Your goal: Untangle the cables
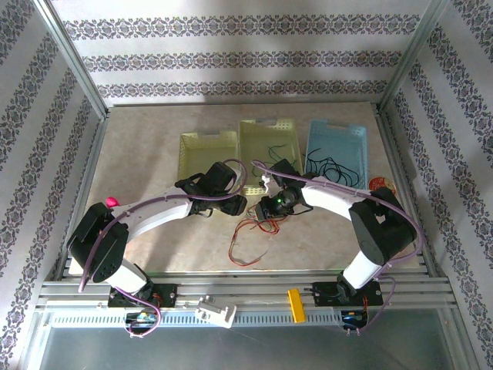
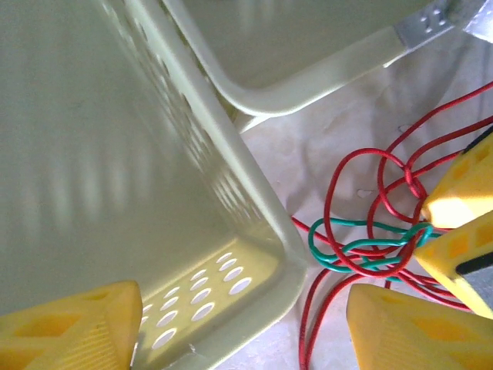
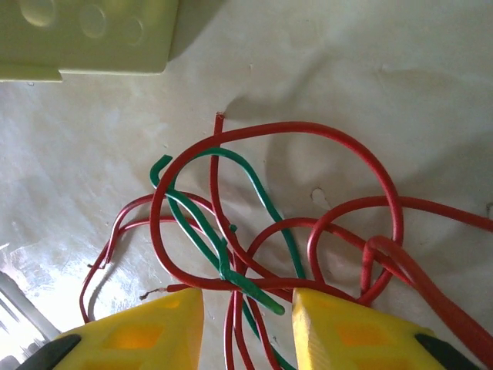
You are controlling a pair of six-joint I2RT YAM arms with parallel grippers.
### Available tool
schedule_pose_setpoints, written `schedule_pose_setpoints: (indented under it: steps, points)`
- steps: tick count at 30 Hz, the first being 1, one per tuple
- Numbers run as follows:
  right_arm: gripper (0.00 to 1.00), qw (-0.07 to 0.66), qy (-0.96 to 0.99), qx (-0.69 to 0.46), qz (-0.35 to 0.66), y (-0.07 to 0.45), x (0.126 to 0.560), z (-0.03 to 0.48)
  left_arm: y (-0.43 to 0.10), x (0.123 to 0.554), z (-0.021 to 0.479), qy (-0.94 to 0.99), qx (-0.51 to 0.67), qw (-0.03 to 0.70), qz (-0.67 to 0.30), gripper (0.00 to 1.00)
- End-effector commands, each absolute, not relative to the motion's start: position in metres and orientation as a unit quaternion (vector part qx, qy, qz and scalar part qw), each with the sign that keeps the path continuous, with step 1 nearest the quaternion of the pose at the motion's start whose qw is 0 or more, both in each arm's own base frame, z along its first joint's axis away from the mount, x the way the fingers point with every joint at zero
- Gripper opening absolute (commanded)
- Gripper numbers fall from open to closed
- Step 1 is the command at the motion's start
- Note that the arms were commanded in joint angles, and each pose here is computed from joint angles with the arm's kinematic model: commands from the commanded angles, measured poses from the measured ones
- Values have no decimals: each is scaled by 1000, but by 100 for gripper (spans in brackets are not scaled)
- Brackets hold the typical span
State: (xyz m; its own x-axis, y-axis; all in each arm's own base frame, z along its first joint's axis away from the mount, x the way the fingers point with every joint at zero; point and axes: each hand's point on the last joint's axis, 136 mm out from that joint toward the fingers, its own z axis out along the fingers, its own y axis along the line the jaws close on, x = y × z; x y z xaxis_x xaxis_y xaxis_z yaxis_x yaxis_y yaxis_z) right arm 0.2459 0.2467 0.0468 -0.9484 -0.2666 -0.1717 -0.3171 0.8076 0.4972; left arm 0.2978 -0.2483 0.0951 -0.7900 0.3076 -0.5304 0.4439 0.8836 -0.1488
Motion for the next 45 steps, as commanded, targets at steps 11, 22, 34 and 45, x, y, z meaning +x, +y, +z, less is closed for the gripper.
schedule_pose_setpoints:
  steps: [11,22,34,45]
  points:
    - [22,59,944,-185,268,269,253,44,-240,305,128,926,219,294,-93,71]
    - [2,141,926,-192,294,263,253,96,-240,304,148,910,233,326,-103,71]
    - [2,166,879,-140,425,239,237,173,-283,262,175,827,331,363,-276,80]
    - [2,174,849,-117,484,239,235,196,-320,261,176,799,350,337,-355,84]
